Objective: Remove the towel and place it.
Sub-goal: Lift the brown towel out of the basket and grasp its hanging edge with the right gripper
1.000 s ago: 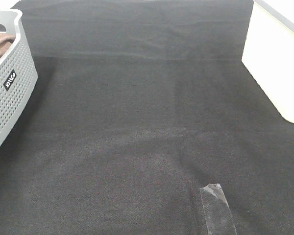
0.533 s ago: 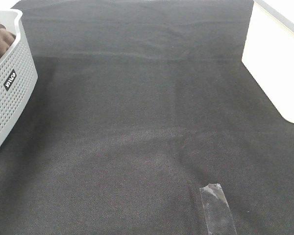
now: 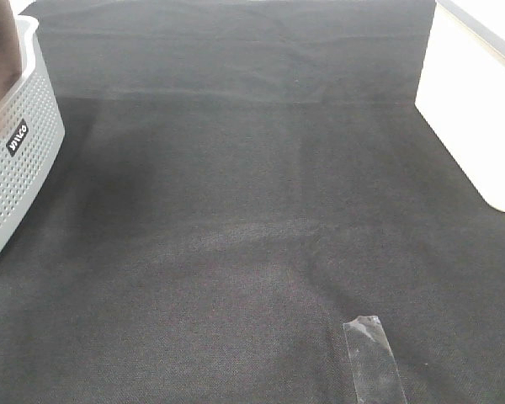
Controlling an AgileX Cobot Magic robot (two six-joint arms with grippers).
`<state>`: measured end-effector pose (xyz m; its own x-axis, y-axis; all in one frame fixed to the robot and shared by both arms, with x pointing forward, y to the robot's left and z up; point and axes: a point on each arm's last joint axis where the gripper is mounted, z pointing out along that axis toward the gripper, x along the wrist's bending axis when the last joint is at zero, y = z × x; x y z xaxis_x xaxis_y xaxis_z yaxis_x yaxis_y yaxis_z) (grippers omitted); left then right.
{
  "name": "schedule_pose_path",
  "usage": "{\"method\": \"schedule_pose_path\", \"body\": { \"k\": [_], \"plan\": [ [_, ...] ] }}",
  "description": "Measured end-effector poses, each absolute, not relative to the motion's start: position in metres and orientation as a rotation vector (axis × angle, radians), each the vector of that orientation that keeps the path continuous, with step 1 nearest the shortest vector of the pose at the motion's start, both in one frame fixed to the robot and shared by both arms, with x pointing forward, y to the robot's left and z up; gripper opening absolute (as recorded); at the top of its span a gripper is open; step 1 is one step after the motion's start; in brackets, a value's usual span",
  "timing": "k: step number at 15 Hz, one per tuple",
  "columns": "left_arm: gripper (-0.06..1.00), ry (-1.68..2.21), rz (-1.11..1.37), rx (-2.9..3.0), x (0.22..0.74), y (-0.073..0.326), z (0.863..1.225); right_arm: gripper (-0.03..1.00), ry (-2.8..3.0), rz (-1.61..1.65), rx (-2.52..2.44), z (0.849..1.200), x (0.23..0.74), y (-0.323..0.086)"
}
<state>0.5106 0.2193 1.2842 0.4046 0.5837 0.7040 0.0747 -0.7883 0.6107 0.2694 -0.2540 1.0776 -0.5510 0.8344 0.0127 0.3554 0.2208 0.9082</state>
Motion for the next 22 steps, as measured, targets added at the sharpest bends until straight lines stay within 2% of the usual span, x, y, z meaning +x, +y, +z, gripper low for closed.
{"method": "schedule_pose_path", "body": {
  "k": [4, 8, 10, 13, 18, 21, 22],
  "plan": [
    [0.0, 0.314, 1.269, 2.146, 0.494, 0.159, 1.282, 0.77, 2.234, 1.47, 0.78, 1.079, 0.332, -0.232],
    [0.0, 0.167, 1.171, 2.168, 0.489, 0.115, 1.268, 0.77, 2.318, 1.581, 0.713, 1.05, 0.408, -0.223],
    [0.0, 0.134, 1.139, 2.156, 0.487, 0.099, 1.264, 0.77, 2.322, 1.742, 0.766, 1.029, 0.448, -0.212],
    [0.0, 0.144, 1.126, 2.148, 0.486, 0.098, 1.264, 0.77, 2.448, 1.795, 0.639, 1.012, 0.465, -0.177],
    [0.0, 0.173, 1.069, 2.133, 0.485, 0.095, 1.263, 0.77, 2.535, 1.874, 0.461, 1.011, 0.491, -0.127],
    [0.0, 0.177, 1.044, 2.145, 0.489, 0.091, 1.257, 0.77, 2.575, 1.906, 0.338, 1.015, 0.484, -0.104],
    [0.0, 0.179, 1.031, 2.149, 0.491, 0.088, 1.255, 0.74, 2.585, 1.911, 0.324, 1.016, 0.482, -0.101]
  ]
}}
